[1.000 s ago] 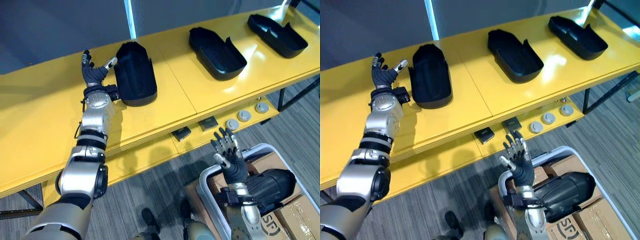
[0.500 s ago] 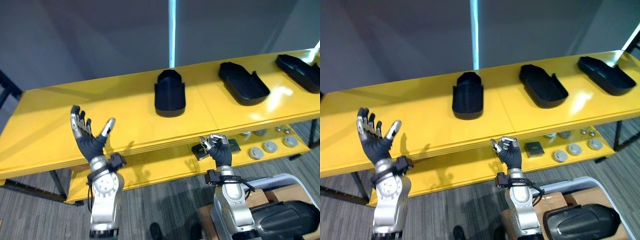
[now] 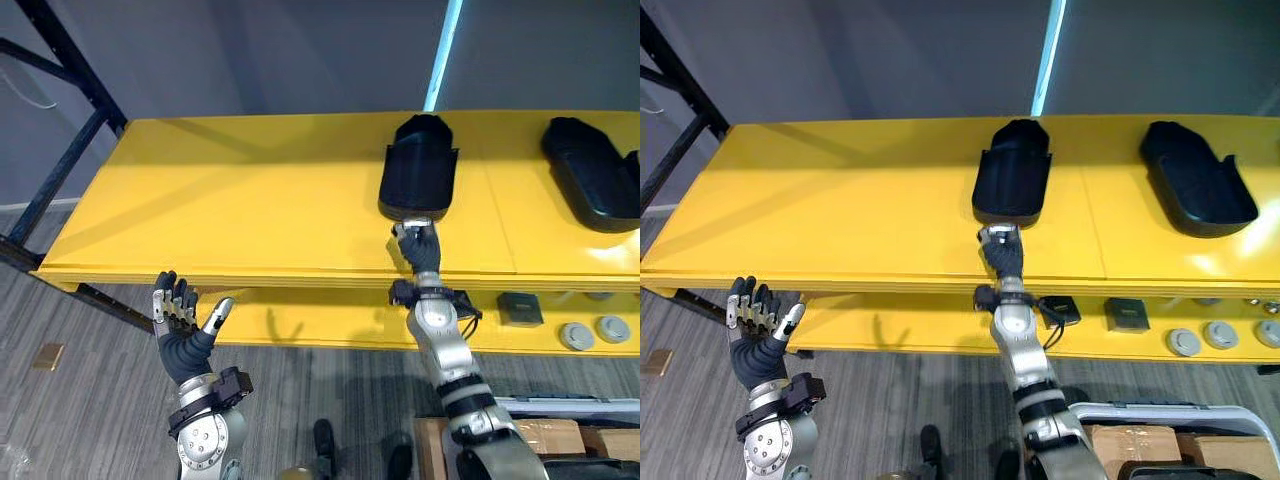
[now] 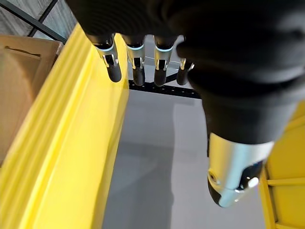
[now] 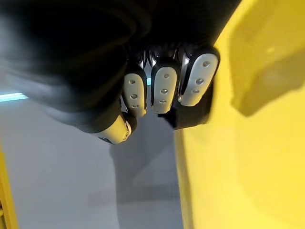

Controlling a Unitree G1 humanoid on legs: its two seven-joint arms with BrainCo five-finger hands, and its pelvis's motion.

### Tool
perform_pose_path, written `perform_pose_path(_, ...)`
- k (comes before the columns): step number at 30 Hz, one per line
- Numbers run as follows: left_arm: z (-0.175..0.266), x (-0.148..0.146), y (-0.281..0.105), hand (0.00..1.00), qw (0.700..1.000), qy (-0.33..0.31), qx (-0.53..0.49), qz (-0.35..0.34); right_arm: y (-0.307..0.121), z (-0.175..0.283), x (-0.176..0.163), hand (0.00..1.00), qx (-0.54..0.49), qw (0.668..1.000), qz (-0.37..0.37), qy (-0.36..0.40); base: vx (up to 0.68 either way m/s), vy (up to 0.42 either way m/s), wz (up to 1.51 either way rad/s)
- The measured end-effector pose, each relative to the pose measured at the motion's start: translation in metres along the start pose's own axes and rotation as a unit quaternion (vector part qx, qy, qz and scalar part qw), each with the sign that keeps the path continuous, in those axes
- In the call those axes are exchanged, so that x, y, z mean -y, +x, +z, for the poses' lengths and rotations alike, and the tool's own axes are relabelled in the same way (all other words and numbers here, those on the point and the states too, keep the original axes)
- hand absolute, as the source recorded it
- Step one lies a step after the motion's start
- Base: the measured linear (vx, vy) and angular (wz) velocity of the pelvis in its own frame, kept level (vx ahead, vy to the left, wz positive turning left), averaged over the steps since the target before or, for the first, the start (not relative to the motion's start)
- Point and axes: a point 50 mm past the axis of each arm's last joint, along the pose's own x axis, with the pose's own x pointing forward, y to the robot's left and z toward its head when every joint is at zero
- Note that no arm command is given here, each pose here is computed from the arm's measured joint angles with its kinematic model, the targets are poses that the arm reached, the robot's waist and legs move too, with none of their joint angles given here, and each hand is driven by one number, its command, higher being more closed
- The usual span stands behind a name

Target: Walk over and take plastic housings, then place them on the shelf

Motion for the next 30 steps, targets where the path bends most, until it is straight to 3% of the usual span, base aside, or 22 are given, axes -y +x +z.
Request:
perform_pose_path(15, -0.008, 0.029, -0.001, 0.00, 0.996, -0.026, -0.017, -0.082, 0.060, 0.038, 0.049, 1.00, 0.026, 0.990, -0.113, -0.085, 0.00, 0.003, 0.03)
perform_pose_path(22, -0.011, 0.035, -0.002, 0.00, 0.995, -0.031, -0.025, -0.092, 0.068, 0.052, 0.060, 1.00, 0.041, 0.987, -0.137, -0.075, 0.00, 0.000, 0.00)
perform_pose_path(25, -0.008, 0.039, 0.003, 0.00, 0.995, -0.042, -0.013, -0.088, 0.049, 0.053, 0.051, 1.00, 0.067, 0.989, -0.124, -0.036, 0.00, 0.000, 0.00)
perform_pose_path(29, -0.004, 0.033, 0.010, 0.00, 0.997, -0.040, 0.003, -0.060, -0.014, 0.034, 0.021, 1.00, 0.073, 0.995, -0.069, 0.020, 0.01, -0.009, -0.04)
perform_pose_path(30, -0.004, 0.031, 0.011, 0.00, 0.998, -0.038, 0.005, -0.051, -0.026, 0.031, 0.014, 0.00, 0.071, 0.996, -0.050, 0.024, 0.00, -0.017, -0.11)
